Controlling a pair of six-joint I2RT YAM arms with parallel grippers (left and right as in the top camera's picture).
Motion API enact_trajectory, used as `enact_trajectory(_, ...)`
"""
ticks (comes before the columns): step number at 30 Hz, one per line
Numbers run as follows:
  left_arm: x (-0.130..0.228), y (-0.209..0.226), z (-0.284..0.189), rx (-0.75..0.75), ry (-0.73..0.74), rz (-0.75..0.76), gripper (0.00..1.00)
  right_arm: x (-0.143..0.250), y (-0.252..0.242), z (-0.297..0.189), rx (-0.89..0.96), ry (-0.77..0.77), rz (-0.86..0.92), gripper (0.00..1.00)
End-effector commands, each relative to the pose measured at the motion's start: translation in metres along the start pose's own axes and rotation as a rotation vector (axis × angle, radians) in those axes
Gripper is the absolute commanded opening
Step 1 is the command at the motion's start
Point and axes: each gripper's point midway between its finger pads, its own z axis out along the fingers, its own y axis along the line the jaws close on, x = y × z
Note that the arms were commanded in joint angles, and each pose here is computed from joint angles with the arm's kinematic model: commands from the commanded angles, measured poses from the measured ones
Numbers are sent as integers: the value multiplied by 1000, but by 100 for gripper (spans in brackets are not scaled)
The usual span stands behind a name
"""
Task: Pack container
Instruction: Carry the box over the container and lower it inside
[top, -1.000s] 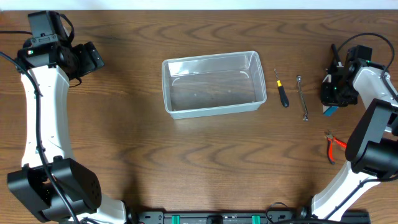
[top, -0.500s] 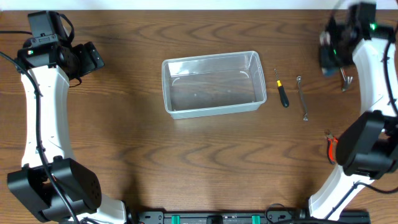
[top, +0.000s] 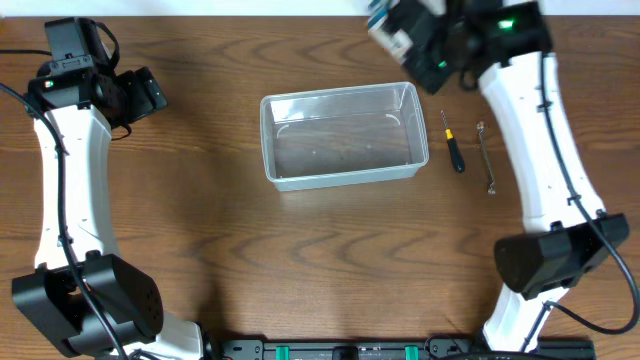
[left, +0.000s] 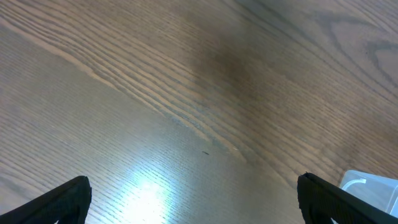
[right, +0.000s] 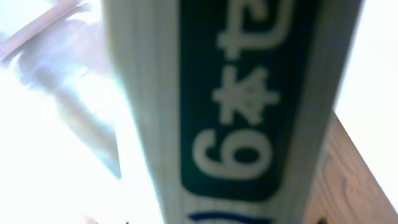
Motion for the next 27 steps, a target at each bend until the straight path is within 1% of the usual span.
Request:
enact_trajectory(1,-1,3,1,-13,0,-12,98,-13,27,-1,-47,-9,-201,4)
enact_trajectory(8,-1,3,1,-12,0,-12,98,-8,75,21,-159,46,-395,4)
enact_trajectory(14,-1,3,1,-13,0,-12,98,12,110,51,-279,80,-513,3)
enact_trajectory(18,-1,3,1,-13,0,-12,98,30,120,78,-308,108,-516,2)
enact_trajectory(27,-1,3,1,-13,0,-12,98,57,134,117,-329,129,-511,2)
